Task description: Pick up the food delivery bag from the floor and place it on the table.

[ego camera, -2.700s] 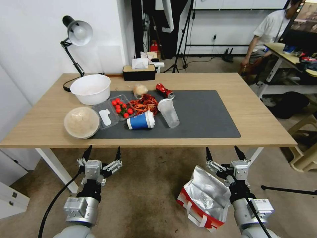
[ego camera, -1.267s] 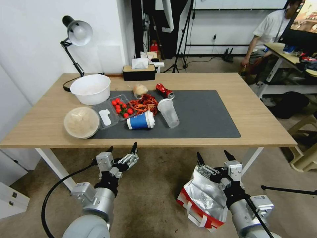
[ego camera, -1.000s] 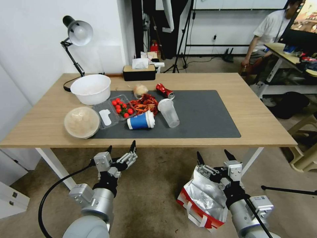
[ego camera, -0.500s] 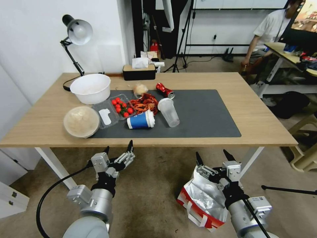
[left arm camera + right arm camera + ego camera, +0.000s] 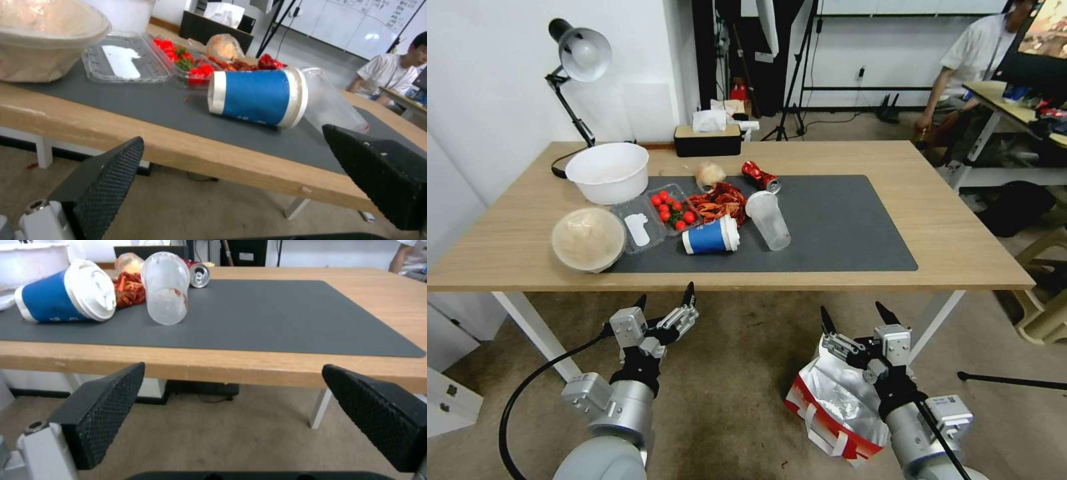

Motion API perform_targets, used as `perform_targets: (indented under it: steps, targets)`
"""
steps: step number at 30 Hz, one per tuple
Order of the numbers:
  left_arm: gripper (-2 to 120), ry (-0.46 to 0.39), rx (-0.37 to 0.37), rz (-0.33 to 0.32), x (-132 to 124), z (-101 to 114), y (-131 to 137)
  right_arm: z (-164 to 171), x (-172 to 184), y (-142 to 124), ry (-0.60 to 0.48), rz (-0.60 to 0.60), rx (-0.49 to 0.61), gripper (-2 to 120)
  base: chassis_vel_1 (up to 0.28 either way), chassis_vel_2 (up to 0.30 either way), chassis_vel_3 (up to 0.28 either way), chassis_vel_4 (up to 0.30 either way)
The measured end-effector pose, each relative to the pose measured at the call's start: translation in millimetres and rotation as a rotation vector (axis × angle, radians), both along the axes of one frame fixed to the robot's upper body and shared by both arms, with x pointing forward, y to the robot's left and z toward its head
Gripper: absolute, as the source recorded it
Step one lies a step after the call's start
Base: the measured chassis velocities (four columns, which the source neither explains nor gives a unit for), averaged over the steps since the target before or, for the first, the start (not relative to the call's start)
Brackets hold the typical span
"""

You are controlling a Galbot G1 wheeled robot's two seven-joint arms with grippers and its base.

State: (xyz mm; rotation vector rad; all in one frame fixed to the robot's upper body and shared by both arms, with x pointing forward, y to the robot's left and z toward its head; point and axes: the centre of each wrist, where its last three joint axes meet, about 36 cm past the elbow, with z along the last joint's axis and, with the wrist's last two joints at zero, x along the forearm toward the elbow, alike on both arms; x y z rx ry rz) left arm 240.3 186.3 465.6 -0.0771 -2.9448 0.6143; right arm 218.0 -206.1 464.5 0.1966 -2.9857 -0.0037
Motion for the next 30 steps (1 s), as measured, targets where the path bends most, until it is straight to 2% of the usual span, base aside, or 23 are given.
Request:
perform_targets:
  steps: [30]
  targets:
    - [100, 0.008, 0.03, -0.015, 1.5, -3.3, 4.2, -3.8, 2.5, 0.7, 0.004, 0.002, 0.004, 100, 0.0, 0.0, 0.0, 0.0]
